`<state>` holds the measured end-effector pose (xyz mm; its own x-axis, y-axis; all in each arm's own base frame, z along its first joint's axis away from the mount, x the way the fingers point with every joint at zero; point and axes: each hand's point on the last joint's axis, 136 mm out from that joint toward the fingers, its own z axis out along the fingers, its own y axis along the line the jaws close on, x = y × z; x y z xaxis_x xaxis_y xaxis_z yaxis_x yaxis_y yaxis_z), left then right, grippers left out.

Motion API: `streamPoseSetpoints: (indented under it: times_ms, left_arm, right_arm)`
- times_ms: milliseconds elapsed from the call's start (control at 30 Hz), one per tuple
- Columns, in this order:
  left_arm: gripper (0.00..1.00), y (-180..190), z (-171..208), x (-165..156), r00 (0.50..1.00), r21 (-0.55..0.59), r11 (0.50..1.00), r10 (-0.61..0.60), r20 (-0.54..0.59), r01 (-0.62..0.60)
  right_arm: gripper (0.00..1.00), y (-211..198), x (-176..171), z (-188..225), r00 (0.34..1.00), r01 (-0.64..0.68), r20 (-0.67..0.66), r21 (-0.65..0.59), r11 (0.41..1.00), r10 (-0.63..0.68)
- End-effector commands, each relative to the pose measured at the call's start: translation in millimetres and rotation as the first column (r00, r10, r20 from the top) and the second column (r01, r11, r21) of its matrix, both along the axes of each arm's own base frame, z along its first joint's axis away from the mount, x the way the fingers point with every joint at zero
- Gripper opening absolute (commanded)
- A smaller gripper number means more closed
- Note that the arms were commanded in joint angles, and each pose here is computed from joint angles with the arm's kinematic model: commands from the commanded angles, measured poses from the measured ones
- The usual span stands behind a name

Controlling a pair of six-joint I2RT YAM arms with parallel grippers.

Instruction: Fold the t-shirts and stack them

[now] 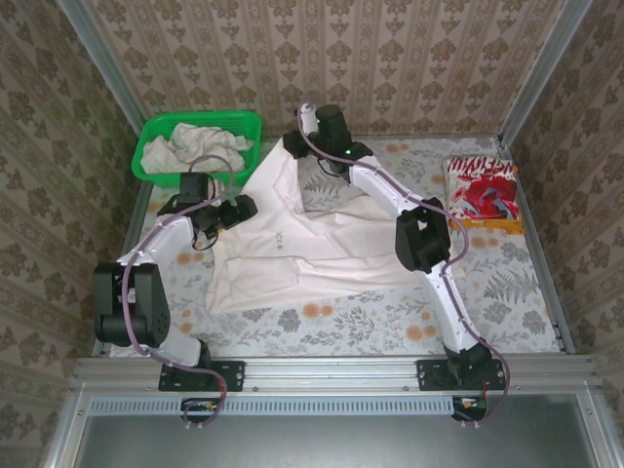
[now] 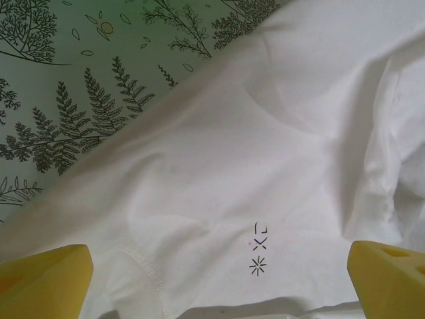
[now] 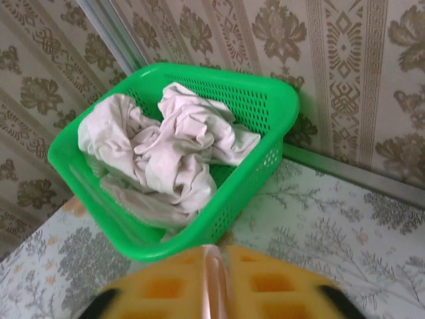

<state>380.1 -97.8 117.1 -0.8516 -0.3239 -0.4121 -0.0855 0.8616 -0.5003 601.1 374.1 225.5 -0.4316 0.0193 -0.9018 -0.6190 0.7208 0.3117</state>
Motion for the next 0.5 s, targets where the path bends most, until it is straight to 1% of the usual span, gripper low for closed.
streamPoseSetpoints:
  times_ms: [0,33,67,100,167,233,333,467]
  left_arm:
    - [1.00,-1.5,16.8,3.0,0.999,0.002,1.000,-0.021,0.042,0.021]
    - [1.00,-0.7,16.7,3.1,0.999,0.003,1.000,-0.019,0.040,0.019]
    - [1.00,-1.0,16.2,2.9,0.999,0.003,1.000,-0.020,0.039,0.019]
    - [1.00,-1.1,17.0,3.2,0.999,0.001,1.000,-0.019,0.040,0.019]
    - [1.00,-2.7,16.5,3.7,0.999,-0.003,1.000,-0.019,0.037,0.019]
    - [1.00,-6.1,16.8,4.9,0.999,-0.008,1.000,-0.023,0.037,0.024]
    - [1.00,-10.7,14.1,8.7,0.999,-0.015,1.000,-0.020,0.030,0.020]
    - [0.97,-17.1,9.5,24.3,1.000,-0.017,1.000,0.008,0.019,-0.007]
  right_arm:
    - [0.50,5.0,3.5,-15.3,0.999,-0.028,-0.044,-0.020,0.999,0.027]
    - [0.61,2.4,5.5,-11.8,0.999,-0.011,-0.040,-0.022,1.000,0.010]
    - [0.70,-0.3,5.8,-8.2,0.999,0.002,-0.037,-0.025,1.000,-0.003]
    - [0.73,-3.0,5.2,-6.0,0.999,0.008,-0.036,-0.032,0.999,-0.009]
    - [0.76,-9.8,0.2,-0.1,0.999,0.017,-0.035,-0.046,0.999,-0.018]
    - [0.76,-14.7,-9.1,1.3,1.000,0.008,-0.028,-0.068,0.998,-0.010]
    - [0.76,-25.9,-30.0,-17.8,0.999,-0.002,-0.046,-0.108,0.994,-0.003]
    - [0.76,-56.2,-57.0,-47.7,0.994,0.041,-0.096,-0.132,0.990,-0.054]
